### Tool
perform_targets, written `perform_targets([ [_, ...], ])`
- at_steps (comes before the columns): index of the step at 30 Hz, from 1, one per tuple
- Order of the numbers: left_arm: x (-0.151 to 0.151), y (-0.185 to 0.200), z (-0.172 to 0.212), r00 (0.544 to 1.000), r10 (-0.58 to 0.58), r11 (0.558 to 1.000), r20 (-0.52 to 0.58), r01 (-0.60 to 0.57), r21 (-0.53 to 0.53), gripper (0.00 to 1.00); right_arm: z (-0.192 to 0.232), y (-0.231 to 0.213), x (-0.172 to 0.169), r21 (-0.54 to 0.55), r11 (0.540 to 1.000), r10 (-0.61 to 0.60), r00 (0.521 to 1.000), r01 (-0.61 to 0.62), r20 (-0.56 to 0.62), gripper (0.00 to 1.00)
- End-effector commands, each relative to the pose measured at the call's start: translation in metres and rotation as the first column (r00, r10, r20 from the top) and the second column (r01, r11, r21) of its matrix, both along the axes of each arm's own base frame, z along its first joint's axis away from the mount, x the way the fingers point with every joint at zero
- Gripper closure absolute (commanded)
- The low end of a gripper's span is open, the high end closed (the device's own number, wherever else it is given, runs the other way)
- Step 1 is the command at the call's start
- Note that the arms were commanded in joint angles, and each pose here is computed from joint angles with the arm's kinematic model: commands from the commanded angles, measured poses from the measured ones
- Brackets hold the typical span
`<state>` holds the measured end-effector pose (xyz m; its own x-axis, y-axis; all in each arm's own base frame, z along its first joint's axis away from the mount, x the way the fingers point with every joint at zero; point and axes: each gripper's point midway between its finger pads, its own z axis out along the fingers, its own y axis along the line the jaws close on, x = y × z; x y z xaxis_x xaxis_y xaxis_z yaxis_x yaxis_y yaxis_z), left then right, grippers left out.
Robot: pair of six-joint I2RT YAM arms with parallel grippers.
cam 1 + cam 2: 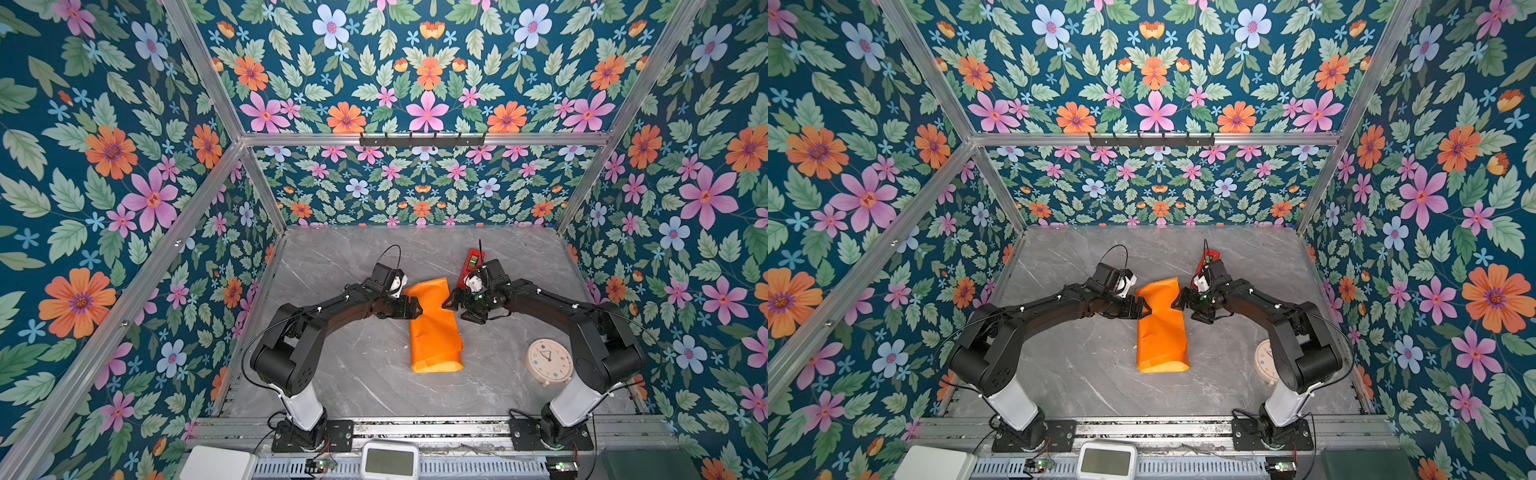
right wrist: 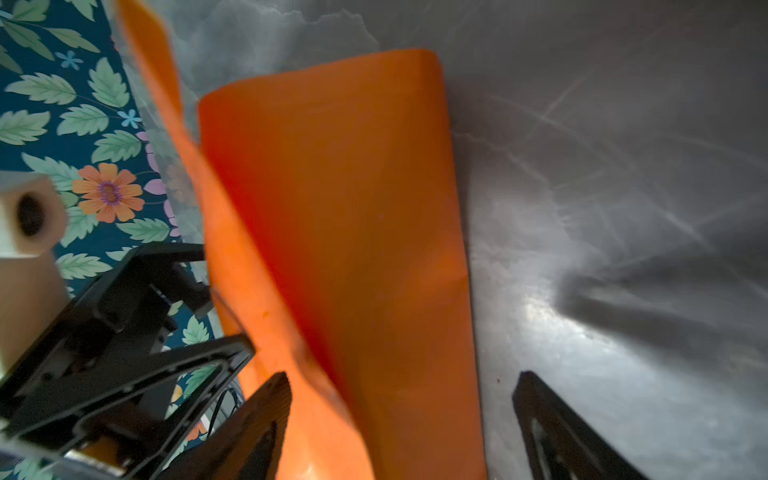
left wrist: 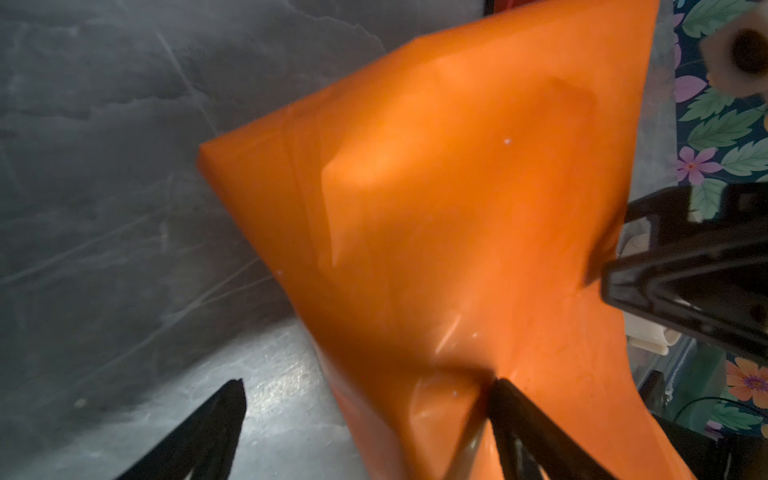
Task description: Wrap the gift box in paper
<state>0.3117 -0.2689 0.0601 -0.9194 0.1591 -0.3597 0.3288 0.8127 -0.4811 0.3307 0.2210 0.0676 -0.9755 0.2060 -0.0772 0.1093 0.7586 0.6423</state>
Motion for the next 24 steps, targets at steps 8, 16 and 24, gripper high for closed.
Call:
perform_targets([
  [8, -0.011, 0.021, -0.017, 0.997, 0.037, 0.991, -0.061, -0.028, 0.134, 0.04, -0.037, -0.016, -0.034, -0.058, 0.998, -0.002, 0.996, -0.004, -0.094, 0.18],
  [16, 0.01, -0.009, 0.023, 0.997, 0.069, 0.997, -0.033, -0.07, -0.038, 0.0, -0.052, -0.024, -0.053, -0.07, 0.997, -0.023, 0.992, 0.014, -0.124, 0.19],
  [24, 0.006, 0.003, 0.014, 0.992, 0.112, 0.993, -0.06, -0.114, -0.021, 0.01, -0.05, -0.025, -0.053, -0.076, 0.997, -0.023, 0.993, 0.015, -0.114, 0.19],
])
